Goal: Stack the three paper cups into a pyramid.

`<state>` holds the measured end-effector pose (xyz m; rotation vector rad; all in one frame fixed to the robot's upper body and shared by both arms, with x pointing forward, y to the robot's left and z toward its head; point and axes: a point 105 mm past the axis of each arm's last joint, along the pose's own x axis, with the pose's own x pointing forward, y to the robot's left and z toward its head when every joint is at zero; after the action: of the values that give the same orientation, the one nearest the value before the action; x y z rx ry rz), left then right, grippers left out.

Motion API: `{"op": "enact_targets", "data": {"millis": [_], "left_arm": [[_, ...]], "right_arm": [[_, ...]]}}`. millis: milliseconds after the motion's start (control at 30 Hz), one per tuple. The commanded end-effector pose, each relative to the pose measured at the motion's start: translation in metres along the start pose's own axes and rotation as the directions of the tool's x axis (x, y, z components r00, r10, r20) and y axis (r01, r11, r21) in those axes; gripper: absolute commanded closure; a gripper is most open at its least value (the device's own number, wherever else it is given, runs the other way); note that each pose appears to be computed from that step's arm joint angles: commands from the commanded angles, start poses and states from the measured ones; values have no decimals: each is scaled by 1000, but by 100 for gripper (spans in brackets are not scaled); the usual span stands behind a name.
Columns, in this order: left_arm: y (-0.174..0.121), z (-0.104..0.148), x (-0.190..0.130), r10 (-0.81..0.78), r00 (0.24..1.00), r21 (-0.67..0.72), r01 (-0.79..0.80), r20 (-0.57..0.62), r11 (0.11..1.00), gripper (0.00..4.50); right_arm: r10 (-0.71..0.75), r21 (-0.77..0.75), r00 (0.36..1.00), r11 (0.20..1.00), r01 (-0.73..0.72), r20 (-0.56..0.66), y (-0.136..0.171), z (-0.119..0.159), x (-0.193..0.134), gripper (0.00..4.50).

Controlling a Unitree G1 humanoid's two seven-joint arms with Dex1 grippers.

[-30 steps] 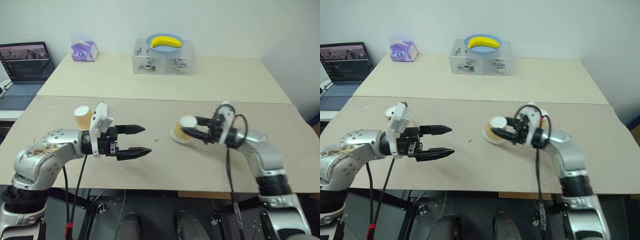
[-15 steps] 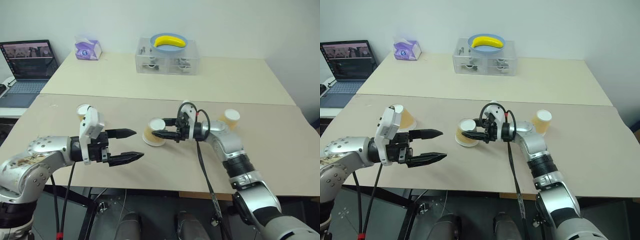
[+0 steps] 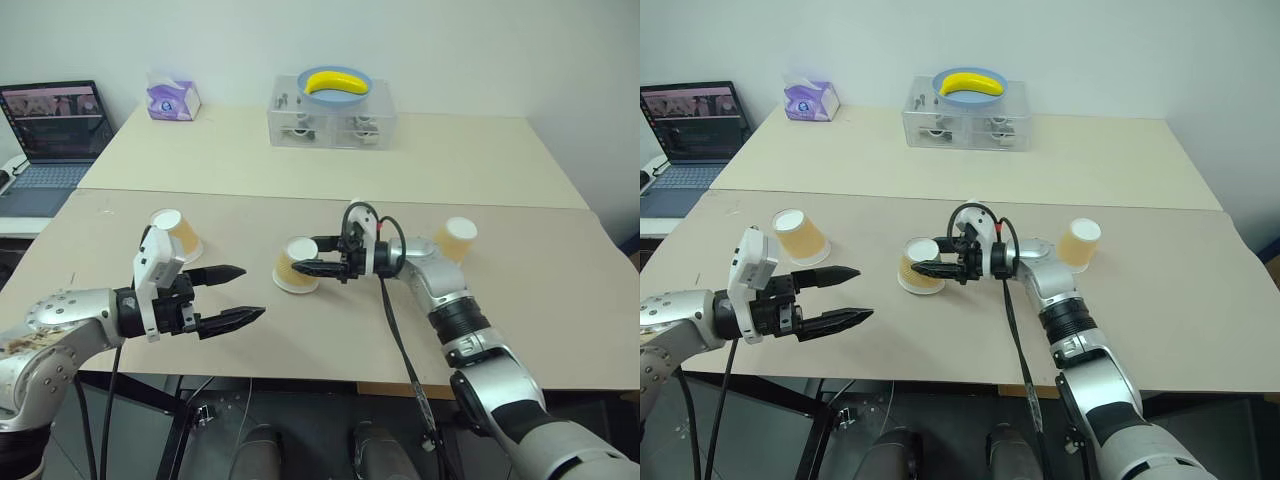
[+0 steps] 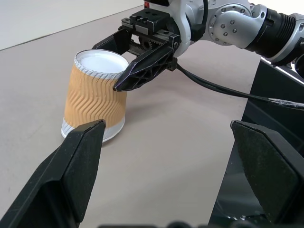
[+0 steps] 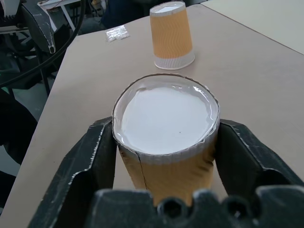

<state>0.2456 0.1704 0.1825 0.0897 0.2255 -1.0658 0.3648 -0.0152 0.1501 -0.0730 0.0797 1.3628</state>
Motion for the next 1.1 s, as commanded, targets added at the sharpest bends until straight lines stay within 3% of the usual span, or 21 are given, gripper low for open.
{"op": "enact_targets", "data": {"millis": [33, 167, 367, 567, 733, 933, 1000, 1100], "left_arm": [[-3, 10, 1, -9, 1000, 50, 7, 28, 999, 0], [-3, 11, 5, -22, 999, 52, 20, 38, 998, 0], [-5, 10, 10, -52, 998, 50, 50, 38, 998, 0], [-2, 10, 15, -78, 996, 47, 76, 34, 996, 0], [3, 13, 20, -106, 993, 46, 104, 42, 994, 0], [4, 15, 24, -143, 989, 55, 141, 34, 988, 0], [5, 15, 25, -155, 987, 56, 153, 32, 987, 0], [7, 16, 29, -176, 984, 61, 174, 28, 983, 0]], "right_arm": [[-46, -29, 999, 999, 46, 29, -8, 10, -1, 2], [-95, -24, 995, 995, 96, 22, -17, 7, -4, 2], [-107, 2, 991, 994, 107, 79, -21, 23, -20, 2], [-26, 89, 985, 996, 11, 169, 1, 45, -54, 2], [-41, 128, 986, 992, 20, 160, 21, 40, -85, 2], [-320, 40, 935, 947, 318, 153, 10, 48, -139, 2], [-467, 8, 869, 881, 472, 166, -1, 56, -168, 2], [-683, -34, 716, 719, 694, 147, -12, 55, -222, 2]]}}
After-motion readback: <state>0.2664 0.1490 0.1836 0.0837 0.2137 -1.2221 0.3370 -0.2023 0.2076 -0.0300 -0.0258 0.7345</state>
